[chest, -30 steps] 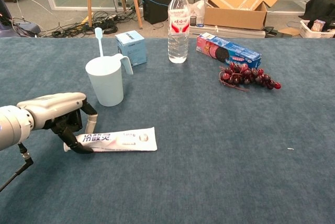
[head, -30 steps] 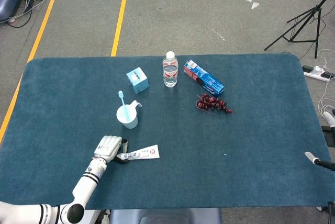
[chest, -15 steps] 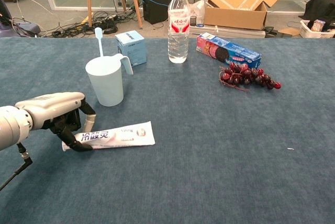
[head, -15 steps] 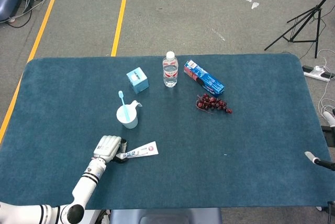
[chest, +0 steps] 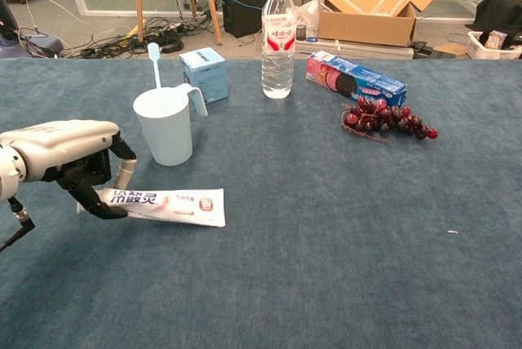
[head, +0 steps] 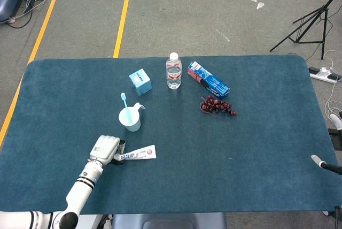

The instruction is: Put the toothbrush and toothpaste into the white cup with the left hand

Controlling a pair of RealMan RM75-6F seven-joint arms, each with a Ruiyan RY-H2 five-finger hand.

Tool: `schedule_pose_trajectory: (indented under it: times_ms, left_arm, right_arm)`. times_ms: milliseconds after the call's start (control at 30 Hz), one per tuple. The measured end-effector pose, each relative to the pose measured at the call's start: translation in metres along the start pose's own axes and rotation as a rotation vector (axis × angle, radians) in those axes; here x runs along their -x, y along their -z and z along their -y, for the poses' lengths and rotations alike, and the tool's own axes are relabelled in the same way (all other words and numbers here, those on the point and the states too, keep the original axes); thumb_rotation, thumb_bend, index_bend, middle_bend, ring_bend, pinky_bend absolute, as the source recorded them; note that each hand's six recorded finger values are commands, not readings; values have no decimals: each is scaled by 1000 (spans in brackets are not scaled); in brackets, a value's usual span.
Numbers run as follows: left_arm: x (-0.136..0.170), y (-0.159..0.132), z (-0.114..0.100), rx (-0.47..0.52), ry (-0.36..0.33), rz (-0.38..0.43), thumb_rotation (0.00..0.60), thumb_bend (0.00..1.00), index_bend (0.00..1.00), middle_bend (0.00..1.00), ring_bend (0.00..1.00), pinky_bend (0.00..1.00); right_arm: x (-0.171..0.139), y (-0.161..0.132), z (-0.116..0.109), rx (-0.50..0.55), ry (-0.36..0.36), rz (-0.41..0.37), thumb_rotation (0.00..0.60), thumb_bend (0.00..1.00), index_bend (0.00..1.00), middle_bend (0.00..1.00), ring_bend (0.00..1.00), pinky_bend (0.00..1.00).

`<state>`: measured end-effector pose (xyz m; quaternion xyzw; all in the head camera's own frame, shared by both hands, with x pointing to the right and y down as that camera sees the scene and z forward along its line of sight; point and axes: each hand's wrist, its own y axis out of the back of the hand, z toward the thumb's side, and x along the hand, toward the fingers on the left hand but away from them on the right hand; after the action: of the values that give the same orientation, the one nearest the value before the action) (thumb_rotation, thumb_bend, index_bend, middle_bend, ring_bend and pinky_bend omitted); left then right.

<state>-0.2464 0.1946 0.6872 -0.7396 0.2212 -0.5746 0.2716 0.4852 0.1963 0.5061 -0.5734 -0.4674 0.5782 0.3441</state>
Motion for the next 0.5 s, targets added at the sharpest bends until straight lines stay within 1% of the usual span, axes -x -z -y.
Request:
schedule_pose_trajectory:
  times_ms: [233,500]
  left_arm:
    - [17,4,-28,-103,-48,11,600,309,783,1000,1000,1000]
    - [27,8,-45,-196,-71,10,600,309,782,1000,1000,1000]
  right_arm:
    - [0,-1,1,-3,-3,-1,600,0,13,0,0,261]
    - [1,-1,3,-9,-9,0,600,0,14,0,0,261]
